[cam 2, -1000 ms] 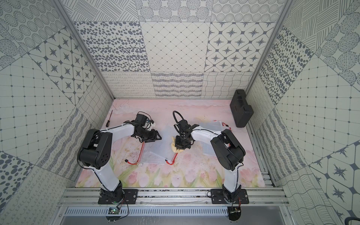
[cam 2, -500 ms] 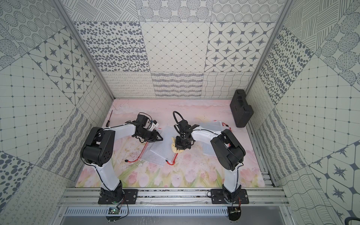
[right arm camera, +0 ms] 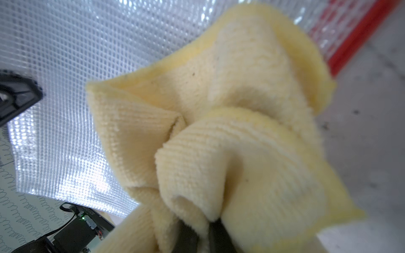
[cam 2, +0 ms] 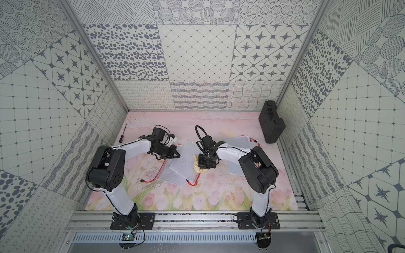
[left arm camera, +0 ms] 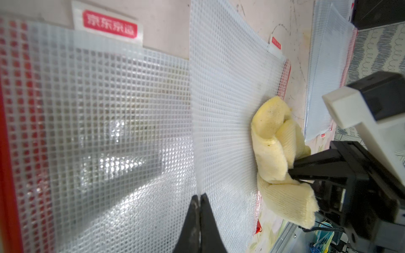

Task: Wipe the document bag
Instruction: Adjust the document bag at the center of the board.

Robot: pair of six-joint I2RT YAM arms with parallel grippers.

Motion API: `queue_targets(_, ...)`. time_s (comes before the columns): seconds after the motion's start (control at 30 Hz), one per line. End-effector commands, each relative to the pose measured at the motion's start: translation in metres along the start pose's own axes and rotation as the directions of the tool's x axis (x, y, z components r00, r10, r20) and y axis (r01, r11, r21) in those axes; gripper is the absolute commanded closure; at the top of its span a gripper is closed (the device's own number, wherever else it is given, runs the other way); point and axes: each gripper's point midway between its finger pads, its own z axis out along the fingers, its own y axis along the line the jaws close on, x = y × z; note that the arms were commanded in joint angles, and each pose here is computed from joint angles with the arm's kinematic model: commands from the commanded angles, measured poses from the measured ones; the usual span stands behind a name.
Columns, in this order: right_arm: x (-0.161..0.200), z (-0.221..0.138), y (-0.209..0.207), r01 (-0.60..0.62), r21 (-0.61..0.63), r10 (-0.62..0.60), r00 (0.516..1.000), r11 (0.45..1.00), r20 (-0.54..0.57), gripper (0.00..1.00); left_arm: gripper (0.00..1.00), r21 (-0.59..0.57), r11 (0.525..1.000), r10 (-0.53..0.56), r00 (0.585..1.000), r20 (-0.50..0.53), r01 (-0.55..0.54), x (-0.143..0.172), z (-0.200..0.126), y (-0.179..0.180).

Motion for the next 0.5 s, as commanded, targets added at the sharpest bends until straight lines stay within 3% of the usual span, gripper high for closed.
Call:
queue_targets(0.0, 0.001, -0.049, -0.014, 0.009, 0.078, -0.015, 0.996, 0.997, 0.086, 1.0, 1.0, -0.043, 0.999, -0.004, 1.0, -0.021, 0.003, 0.013, 0.004, -0.017)
queue_targets(0.13, -0.013, -0.109, -0.019, -0.013, 0.057, 0.0, 0.977, 0.998, 0.214, 1.0, 1.0, -0.014, 1.0, 0.002, 1.0, 0.014, -0.002, 0.017, 0.016, -0.056)
queue_targets(0.23, -0.018, -0.126, -0.019, -0.007, 0.037, -0.002, 0.97, 0.999, 0.244, 1.0, 1.0, 0.027, 1.0, -0.012, 0.999, 0.042, 0.011, 0.019, 0.032, -0.084)
queue_targets(0.47, -0.001, -0.071, 0.005, 0.037, 0.004, -0.037, 0.994, 0.999, 0.104, 1.0, 1.0, 0.003, 0.999, -0.044, 0.999, 0.029, 0.044, 0.028, 0.079, -0.098)
